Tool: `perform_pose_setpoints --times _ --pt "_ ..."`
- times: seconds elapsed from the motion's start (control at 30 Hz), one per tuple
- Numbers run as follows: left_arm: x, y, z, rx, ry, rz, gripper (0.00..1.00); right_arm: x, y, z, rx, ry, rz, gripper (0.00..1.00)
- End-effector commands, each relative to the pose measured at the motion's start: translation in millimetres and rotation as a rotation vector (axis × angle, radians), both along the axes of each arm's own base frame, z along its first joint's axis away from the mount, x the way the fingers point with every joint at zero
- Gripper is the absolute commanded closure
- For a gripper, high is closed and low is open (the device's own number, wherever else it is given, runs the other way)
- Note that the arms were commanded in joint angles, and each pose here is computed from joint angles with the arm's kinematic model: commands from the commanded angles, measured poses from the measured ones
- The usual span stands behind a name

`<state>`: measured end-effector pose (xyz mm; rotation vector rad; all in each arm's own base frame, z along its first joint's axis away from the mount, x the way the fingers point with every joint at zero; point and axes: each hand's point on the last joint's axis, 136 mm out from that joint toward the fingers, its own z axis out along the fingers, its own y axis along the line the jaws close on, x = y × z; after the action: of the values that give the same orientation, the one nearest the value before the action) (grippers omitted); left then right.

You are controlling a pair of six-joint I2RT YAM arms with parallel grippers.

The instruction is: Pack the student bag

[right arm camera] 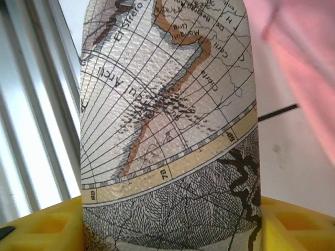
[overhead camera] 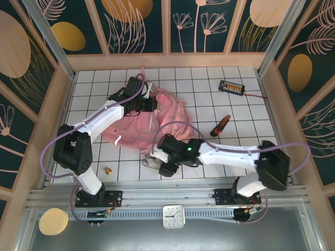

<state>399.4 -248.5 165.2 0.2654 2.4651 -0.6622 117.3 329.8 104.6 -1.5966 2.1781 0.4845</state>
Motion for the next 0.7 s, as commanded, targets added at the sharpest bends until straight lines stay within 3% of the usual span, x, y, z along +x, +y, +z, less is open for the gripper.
perform_pose_setpoints --times 0.0,0.1,0.2,0.33,0.57,0.67 --pt "7 4 13 0.027 -0.036 -0.004 1.0 24 -13 62 0.175 -0.041 -0.202 0.46" --pt "6 3 26 0.01 -0.047 -0.007 1.0 66 -39 89 0.253 -0.03 -0.409 0.46" --pt "2 1 42 -0.015 -0.056 -0.012 1.0 109 -59 92 0.237 0.027 -0.565 0.48" --pt "-6 -3 59 -0.06 -0.062 -0.015 1.0 153 -49 87 0.168 0.123 -0.634 0.47" --pt "-18 -17 76 -0.09 -0.085 -0.035 1.0 195 -35 42 0.006 0.283 -0.73 0.47" --pt "-24 -25 88 -0.087 -0.112 -0.041 1.0 210 -26 38 0.019 0.317 -0.752 0.48"
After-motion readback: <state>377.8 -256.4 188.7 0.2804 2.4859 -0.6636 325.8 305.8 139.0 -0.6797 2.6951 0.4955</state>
